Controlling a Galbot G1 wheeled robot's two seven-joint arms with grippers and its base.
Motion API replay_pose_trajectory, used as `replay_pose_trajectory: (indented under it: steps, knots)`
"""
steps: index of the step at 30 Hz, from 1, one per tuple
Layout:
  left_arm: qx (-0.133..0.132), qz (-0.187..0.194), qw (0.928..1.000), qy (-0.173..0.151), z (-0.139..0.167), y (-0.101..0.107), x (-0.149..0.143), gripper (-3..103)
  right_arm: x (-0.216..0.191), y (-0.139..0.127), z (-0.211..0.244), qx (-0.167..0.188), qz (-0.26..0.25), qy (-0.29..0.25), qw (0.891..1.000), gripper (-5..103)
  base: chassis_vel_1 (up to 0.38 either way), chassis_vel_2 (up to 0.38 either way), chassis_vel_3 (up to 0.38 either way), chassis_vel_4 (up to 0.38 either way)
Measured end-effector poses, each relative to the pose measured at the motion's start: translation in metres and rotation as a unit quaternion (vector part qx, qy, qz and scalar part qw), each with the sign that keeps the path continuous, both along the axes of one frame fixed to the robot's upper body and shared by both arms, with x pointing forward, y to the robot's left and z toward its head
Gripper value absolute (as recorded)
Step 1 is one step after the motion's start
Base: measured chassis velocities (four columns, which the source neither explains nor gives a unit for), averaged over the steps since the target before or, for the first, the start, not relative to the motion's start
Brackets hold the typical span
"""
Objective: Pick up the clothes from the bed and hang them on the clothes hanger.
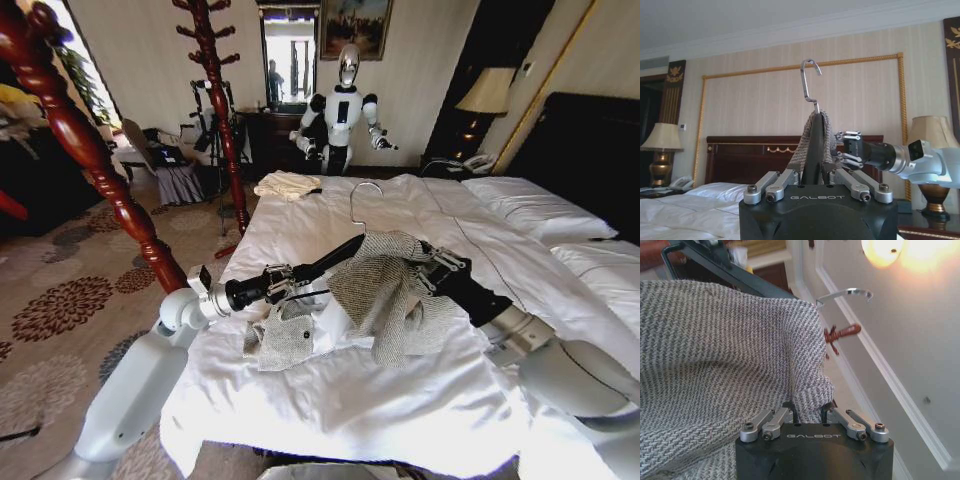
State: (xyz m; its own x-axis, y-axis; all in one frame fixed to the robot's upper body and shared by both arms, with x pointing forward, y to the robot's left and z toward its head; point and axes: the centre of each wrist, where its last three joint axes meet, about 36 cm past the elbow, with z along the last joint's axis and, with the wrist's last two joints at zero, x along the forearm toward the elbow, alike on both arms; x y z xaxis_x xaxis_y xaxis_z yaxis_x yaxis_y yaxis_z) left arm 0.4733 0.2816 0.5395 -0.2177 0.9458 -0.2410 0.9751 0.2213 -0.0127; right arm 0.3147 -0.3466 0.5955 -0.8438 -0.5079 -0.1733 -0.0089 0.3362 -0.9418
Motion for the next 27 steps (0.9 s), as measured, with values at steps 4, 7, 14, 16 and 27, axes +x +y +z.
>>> replay_pose_trajectory:
  steps: [4, 7, 14, 16, 27]
  knots:
    - [0.002, 0.009, 1.0, -0.002, 0.003, 0.008, -0.004, 41, -0.001, 0.0, -0.001, -0.003, -0.003, -0.004, 1.0, 24, 0.0, 0.0, 0.0, 0.0]
    - [-0.001, 0.015, 0.9999, -0.005, 0.005, 0.012, -0.007, 51, -0.001, 0.0, -0.002, -0.005, -0.003, -0.006, 1.0, 24, 0.0, 0.0, 0.0, 0.0]
    - [-0.069, 0.097, 0.9928, -0.014, 0.026, 0.054, -0.032, 78, -0.001, -0.004, -0.006, 0.001, -0.008, -0.012, 1.0, 24, 0.0, 0.0, 0.0, 0.0]
    - [-0.074, 0.133, 0.9884, -0.011, 0.029, 0.064, -0.038, 84, -0.001, -0.004, -0.007, 0.005, -0.007, -0.012, 1.0, 24, 0.0, 0.0, 0.0, 0.0]
    - [0.057, 0.484, 0.8726, 0.026, -0.014, 0.11, -0.092, 100, -0.012, 0.009, 0.0, 0.045, 0.017, -0.009, 0.999, 24, 0.0, 0.0, 0.0, 0.0]
